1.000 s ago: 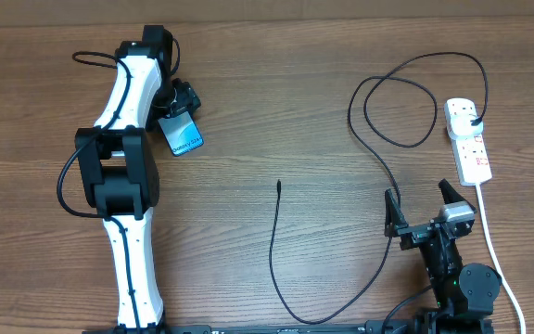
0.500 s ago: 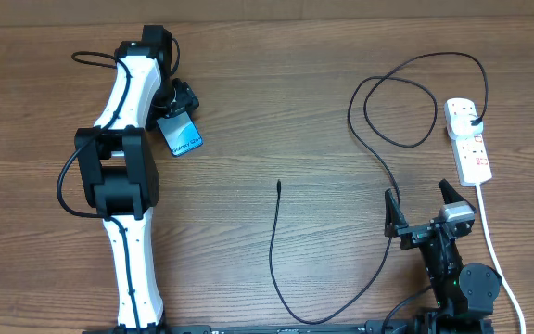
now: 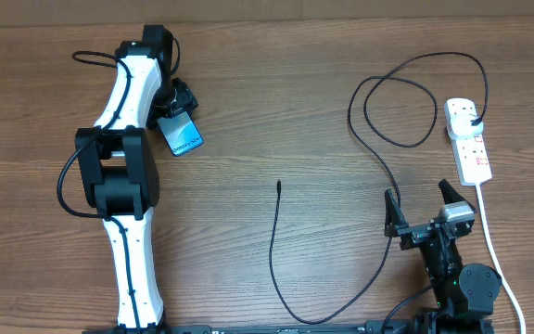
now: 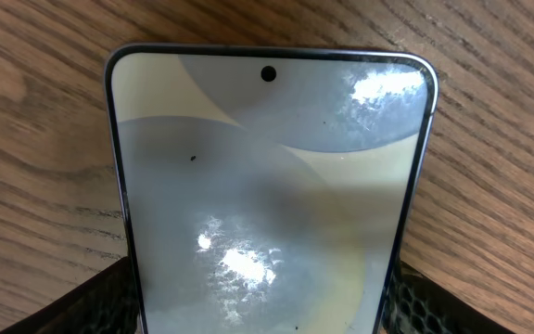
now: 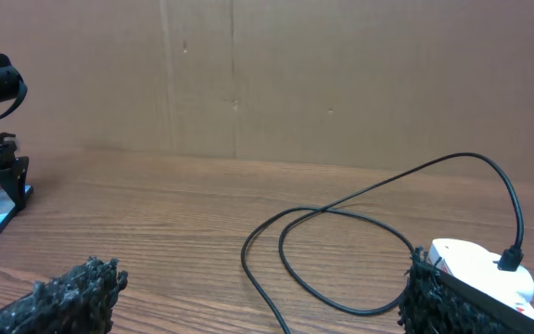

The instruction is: Plug charger to phone and switch on socket

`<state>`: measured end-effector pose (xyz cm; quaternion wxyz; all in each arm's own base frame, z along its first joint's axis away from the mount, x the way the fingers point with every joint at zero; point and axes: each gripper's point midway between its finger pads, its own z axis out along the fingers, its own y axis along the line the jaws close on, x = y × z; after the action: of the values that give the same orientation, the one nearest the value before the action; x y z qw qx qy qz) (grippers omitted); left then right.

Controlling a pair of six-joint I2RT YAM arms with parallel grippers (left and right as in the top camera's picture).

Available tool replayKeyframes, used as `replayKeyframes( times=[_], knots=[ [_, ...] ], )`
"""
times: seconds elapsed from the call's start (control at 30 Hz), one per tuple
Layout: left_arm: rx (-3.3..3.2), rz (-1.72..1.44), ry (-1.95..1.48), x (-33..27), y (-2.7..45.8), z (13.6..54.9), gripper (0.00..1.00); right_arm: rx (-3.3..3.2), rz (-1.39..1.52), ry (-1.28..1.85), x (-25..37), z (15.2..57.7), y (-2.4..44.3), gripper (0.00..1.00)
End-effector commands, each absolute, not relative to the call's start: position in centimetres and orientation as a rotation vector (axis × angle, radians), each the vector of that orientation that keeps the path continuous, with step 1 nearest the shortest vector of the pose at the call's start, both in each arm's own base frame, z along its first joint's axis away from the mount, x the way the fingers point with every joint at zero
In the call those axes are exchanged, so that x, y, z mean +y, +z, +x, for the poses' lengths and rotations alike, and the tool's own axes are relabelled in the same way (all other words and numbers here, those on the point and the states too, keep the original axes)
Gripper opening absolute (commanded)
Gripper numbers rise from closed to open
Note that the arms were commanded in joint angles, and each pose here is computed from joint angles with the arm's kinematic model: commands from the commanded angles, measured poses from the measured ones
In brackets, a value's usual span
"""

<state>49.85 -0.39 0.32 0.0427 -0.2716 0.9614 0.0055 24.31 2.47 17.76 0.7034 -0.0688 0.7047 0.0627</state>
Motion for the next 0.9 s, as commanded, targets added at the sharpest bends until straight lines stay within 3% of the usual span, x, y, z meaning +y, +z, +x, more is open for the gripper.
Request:
replayKeyframes(
  times=[0.0,0.13,0.3,0.47,0.87],
  knots=[
    [2.986,-0.813,-0.011,-1.25,-1.27,49.19,0.69,1.566,-0.154,0.14,2.55,24.33,17.53,1.0],
    [2.985,-0.817,-0.011,-1.24,-1.27,49.19,0.61,1.566,-0.154,0.14,2.55,24.33,17.54,1.0],
    [2.985,-0.817,-0.011,-1.25,-1.27,49.18,0.25,1.566,-0.155,0.14,2.55,24.33,17.54,1.0],
    [2.985,-0.817,-0.011,-1.25,-1.27,49.18,0.05,1.566,-0.154,0.14,2.55,24.33,17.53,1.0],
    [2.988,-0.81,-0.021,-1.35,-1.27,49.19,0.04,1.566,-0.154,0.14,2.55,24.33,17.53,1.0]
  ],
)
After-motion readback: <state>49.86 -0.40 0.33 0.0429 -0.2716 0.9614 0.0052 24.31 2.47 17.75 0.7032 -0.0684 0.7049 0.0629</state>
